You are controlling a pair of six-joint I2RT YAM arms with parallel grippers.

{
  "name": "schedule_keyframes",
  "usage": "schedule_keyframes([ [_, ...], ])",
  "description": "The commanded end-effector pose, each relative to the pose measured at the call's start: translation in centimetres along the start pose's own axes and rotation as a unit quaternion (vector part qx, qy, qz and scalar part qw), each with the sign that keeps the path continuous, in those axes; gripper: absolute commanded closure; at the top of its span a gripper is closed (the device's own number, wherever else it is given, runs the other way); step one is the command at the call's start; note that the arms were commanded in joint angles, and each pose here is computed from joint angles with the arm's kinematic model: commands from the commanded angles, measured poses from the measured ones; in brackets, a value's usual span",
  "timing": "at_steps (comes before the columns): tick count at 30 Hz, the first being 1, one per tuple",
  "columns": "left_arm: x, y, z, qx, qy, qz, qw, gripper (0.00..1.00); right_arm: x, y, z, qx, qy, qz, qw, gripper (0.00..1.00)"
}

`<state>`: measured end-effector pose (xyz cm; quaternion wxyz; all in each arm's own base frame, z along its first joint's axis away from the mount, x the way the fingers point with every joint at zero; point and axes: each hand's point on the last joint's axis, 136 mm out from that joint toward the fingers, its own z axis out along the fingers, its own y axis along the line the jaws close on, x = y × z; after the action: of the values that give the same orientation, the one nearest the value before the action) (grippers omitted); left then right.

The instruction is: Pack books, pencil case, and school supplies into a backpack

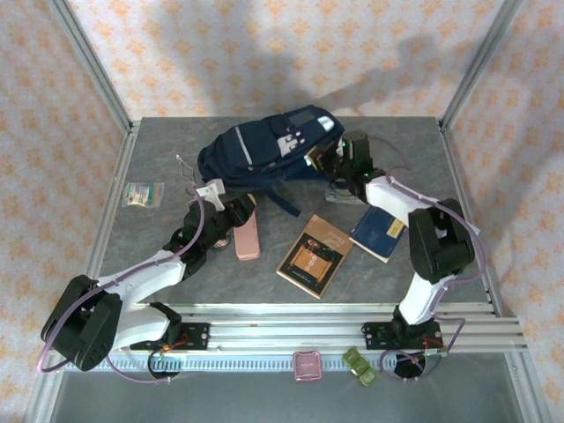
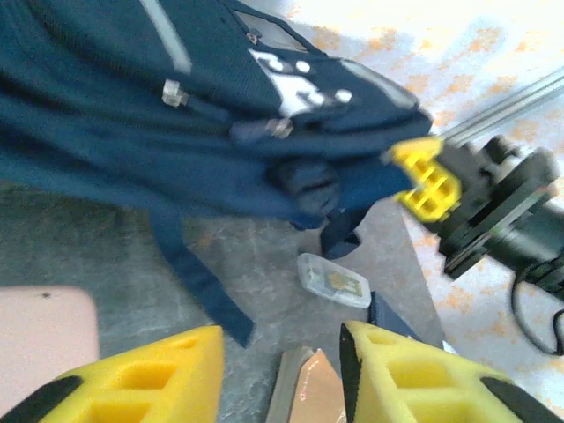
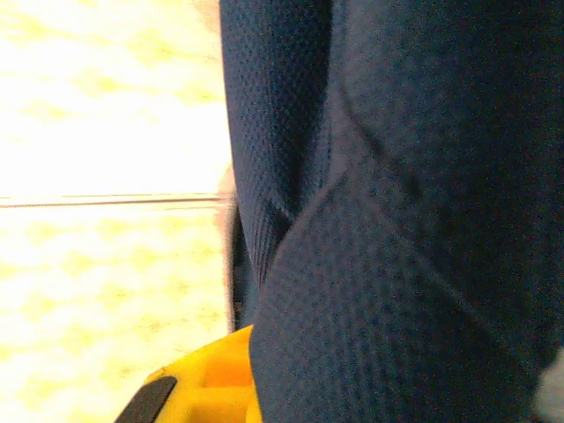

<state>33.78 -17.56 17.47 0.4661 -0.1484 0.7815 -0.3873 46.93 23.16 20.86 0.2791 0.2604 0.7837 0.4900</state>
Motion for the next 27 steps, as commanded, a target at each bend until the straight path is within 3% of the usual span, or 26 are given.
schedule_keyframes([
  [1, -0.8, -3.3, 0.6, 0.055, -0.007, 0.019, 0.998, 0.64, -3.2, 8.6, -4.4, -0.099, -0.076, 0.012, 0.992, 1.0],
  [4, -0.3, -4.8, 1.1, 0.078, -0.011, 0.031, 0.996, 0.62, -3.4, 9.2, -5.2, -0.114, -0.089, 0.046, 0.988, 1.0],
  [10, 1.1, -8.4, 2.1, 0.132, -0.048, 0.062, 0.988, 0.45, -3.6, 9.5, -6.1, -0.118, -0.111, 0.073, 0.984, 1.0],
  [19, 0.4, -11.0, 5.0, 0.214, -0.09, 0.061, 0.971, 0.34, -2.7, 9.6, -6.1, -0.123, -0.1, 0.083, 0.984, 1.0],
  [27, -1.0, -9.7, 8.5, 0.19, -0.104, 0.094, 0.972, 0.31, -1.9, 10.7, -6.3, -0.141, -0.084, 0.082, 0.983, 1.0],
])
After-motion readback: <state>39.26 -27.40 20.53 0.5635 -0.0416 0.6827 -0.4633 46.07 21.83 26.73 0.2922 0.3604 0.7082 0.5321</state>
